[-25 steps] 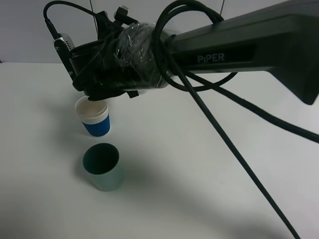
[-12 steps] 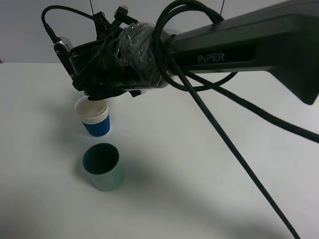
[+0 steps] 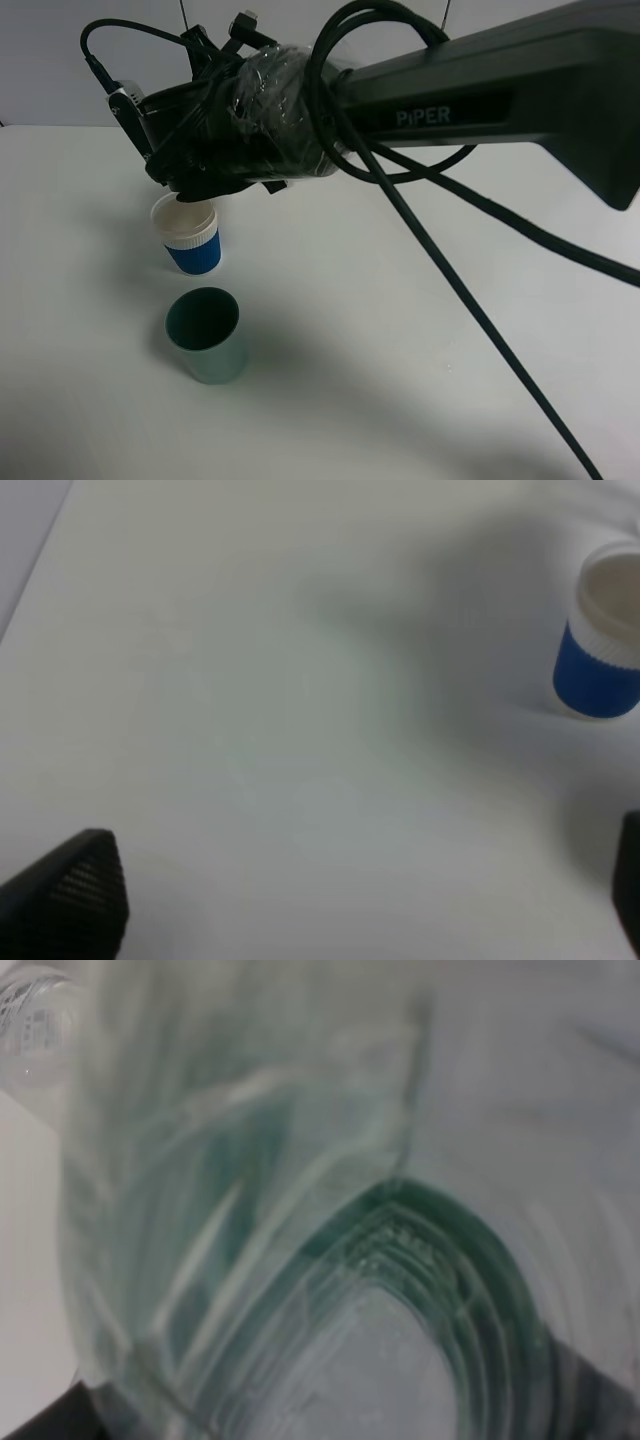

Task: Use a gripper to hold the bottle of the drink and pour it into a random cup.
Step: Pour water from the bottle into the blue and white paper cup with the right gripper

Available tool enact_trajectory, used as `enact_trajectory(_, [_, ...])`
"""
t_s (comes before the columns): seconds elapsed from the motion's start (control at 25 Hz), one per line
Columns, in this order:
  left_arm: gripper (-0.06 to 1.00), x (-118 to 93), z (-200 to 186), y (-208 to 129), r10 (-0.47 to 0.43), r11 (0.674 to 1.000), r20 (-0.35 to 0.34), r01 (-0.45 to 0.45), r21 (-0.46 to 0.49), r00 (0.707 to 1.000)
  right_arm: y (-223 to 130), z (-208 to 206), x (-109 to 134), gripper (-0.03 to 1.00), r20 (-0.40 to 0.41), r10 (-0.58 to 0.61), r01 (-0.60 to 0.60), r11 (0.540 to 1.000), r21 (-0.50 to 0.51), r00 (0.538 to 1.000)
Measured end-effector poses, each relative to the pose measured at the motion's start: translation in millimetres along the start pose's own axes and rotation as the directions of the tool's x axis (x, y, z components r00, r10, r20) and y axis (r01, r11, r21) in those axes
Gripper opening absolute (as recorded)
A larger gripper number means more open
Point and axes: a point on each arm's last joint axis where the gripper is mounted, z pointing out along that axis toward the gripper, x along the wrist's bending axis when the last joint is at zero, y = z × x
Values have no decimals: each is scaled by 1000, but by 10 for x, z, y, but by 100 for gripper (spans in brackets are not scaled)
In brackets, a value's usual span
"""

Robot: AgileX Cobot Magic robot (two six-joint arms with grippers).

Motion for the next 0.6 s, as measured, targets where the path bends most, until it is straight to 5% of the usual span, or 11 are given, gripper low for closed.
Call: enact_trajectory(0.6, [98, 0, 0, 0, 0, 1000, 0, 0, 0, 1000, 0, 0, 0, 57, 0, -46, 46, 999, 0, 999])
